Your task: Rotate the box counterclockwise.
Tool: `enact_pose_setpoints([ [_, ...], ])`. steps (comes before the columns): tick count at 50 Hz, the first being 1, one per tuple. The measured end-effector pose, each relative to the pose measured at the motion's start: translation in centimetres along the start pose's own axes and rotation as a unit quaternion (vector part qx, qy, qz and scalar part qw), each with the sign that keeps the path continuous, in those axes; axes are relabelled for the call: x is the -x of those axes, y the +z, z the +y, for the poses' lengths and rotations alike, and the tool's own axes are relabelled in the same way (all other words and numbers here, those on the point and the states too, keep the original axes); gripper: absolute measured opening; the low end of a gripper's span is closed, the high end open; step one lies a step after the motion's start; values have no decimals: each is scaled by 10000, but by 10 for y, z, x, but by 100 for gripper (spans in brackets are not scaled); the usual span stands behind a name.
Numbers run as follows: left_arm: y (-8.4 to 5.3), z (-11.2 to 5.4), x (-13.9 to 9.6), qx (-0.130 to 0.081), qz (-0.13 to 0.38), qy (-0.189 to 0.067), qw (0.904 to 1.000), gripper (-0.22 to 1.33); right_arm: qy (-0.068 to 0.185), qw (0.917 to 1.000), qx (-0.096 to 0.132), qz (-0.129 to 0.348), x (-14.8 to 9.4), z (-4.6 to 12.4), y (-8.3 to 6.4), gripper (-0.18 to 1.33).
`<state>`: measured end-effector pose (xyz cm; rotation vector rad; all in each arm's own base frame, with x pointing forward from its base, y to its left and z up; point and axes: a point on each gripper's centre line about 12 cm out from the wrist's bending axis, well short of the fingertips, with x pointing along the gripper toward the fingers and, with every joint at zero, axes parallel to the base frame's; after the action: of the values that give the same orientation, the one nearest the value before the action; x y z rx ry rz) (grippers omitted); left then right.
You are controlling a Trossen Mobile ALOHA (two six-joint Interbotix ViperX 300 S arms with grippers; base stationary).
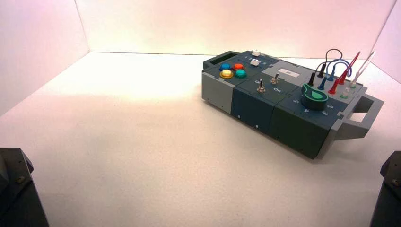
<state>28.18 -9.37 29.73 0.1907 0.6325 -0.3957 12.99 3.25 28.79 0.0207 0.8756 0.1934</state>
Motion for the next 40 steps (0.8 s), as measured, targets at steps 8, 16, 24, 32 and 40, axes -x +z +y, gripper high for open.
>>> enact_pose_setpoints([
  [8,26,-8,-40,-153,67,-159,9997,-16,522,9969,-241,543,-6,15,4,-14],
  [16,43,-20,-78,-371,148,-309,9987,-16,972,9923,-541,548,1,25,-2,-14],
  [24,61,-41,-122,-693,250,-545,9958,-16,1005,9879,-719,939,-9,26,-20,-14],
  [32,70,-69,-163,-918,436,-805,9916,-16,1063,9833,-882,1185,-18,26,-34,-14],
  [40,73,-94,-195,-1107,565,-1003,9872,-16,1240,9785,-1014,1296,-20,30,-41,-14],
])
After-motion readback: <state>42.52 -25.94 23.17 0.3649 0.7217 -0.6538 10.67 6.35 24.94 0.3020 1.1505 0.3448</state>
